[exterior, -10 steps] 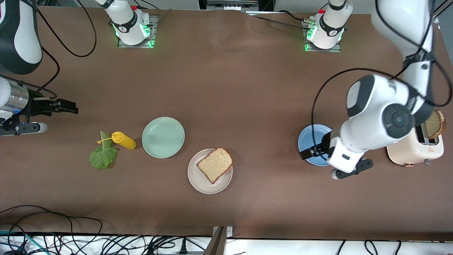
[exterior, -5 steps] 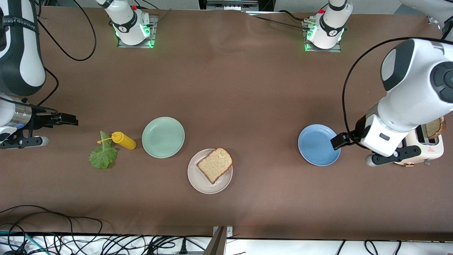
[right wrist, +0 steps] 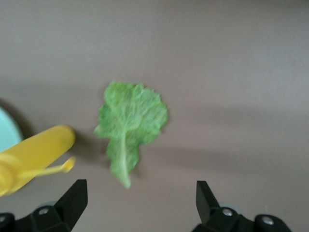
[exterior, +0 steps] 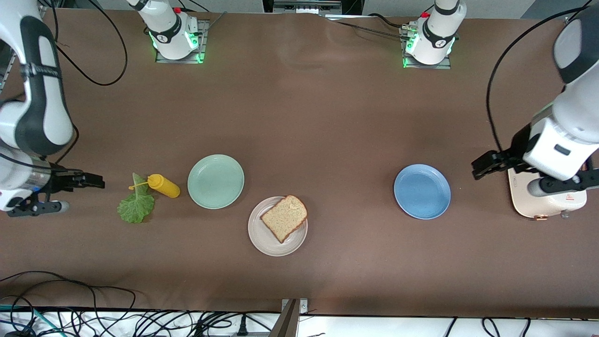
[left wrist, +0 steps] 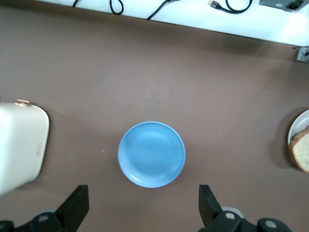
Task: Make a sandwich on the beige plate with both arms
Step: 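Lower the right gripper onto the green lettuce leaf and close it, then lift the lettuce with the right gripper and carry it toward the beige plate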
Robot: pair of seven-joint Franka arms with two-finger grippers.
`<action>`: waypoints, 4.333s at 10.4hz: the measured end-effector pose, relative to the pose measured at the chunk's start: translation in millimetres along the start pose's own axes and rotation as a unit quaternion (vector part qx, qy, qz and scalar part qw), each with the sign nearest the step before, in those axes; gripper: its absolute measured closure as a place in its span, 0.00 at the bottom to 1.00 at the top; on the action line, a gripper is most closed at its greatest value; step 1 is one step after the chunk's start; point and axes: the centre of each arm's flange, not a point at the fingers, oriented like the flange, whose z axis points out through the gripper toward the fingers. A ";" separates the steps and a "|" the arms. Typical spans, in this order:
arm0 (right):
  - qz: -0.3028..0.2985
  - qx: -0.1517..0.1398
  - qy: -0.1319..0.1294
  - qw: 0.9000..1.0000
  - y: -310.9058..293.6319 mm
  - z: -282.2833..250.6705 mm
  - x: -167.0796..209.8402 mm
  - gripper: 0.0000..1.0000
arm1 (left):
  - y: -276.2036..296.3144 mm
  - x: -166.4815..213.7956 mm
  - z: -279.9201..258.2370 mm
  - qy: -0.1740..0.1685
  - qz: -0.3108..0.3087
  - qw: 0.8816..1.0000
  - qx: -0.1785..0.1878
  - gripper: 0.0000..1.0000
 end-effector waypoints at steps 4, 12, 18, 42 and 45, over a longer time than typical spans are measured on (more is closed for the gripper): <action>-0.005 -0.005 0.014 1.000 -1.1 71.2 -0.6 0.00 | -34.3 7.2 40.6 -0.040 0.007 0.999 0.010 0.00; 0.004 0.023 0.018 1.000 -21.0 145.4 5.6 0.00 | -56.7 9.8 57.0 -0.056 0.018 0.998 0.009 0.00; -0.005 0.018 0.028 0.999 -21.4 165.4 -3.3 0.19 | -55.5 8.8 53.4 -0.053 0.021 0.998 0.009 0.00; 0.021 0.126 -0.004 0.992 -232.2 -62.3 32.0 0.85 | -50.8 8.1 58.1 -0.058 0.026 0.998 0.007 0.00; 0.083 0.116 -0.004 0.990 -318.9 -36.6 52.9 0.85 | -49.5 7.8 58.2 -0.058 0.027 0.998 0.007 0.00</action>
